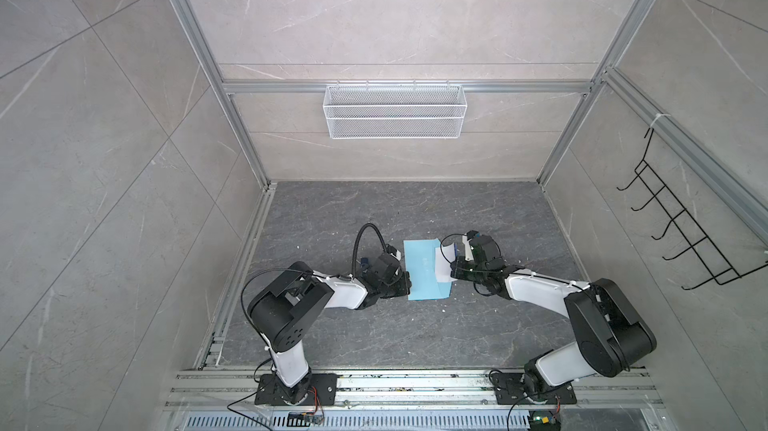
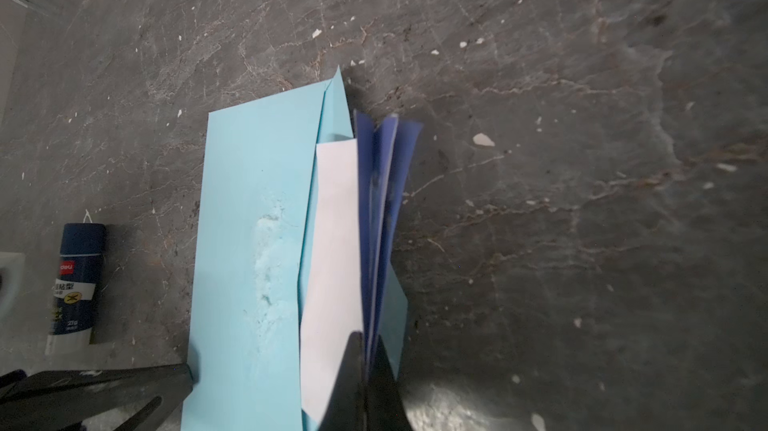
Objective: Place the letter into the envelope and seal it
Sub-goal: 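Insert the folded sheet into the envelope opening with the right gripper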
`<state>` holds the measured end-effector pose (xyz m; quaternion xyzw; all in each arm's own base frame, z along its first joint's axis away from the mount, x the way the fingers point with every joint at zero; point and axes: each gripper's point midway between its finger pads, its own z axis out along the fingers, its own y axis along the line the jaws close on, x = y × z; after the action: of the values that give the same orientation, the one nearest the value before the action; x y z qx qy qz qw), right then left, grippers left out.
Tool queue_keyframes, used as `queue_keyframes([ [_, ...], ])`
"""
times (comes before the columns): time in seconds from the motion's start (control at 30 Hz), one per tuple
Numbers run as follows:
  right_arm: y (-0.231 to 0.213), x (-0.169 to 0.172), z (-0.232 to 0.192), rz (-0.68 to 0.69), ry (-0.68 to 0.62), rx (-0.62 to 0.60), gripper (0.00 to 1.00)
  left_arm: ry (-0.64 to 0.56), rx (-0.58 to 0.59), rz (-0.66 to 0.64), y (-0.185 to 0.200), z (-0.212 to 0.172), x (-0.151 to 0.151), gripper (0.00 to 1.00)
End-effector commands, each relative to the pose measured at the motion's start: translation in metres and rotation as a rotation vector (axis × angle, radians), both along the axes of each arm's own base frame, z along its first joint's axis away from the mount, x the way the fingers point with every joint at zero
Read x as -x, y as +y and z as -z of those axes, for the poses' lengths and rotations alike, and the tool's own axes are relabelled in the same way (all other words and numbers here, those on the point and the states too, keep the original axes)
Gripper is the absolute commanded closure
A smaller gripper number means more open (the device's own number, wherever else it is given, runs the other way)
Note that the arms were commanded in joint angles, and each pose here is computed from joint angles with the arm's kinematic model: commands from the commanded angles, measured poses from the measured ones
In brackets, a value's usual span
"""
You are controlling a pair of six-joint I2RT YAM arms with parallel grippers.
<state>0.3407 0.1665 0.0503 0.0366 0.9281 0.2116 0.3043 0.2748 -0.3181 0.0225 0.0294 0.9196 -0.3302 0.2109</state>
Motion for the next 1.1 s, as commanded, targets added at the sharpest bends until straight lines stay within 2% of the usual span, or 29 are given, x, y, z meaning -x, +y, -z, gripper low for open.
queue_keyframes([
  [0.0,0.000,-0.004,-0.009,-0.003,-0.014,-0.001,1.00,-0.014,-0.014,-0.016,0.001,0.001,-0.004,1.00],
  [1.07,0.004,0.000,0.001,-0.008,0.051,-0.012,1.00,-0.022,-0.005,-0.015,-0.003,-0.001,-0.005,1.00],
])
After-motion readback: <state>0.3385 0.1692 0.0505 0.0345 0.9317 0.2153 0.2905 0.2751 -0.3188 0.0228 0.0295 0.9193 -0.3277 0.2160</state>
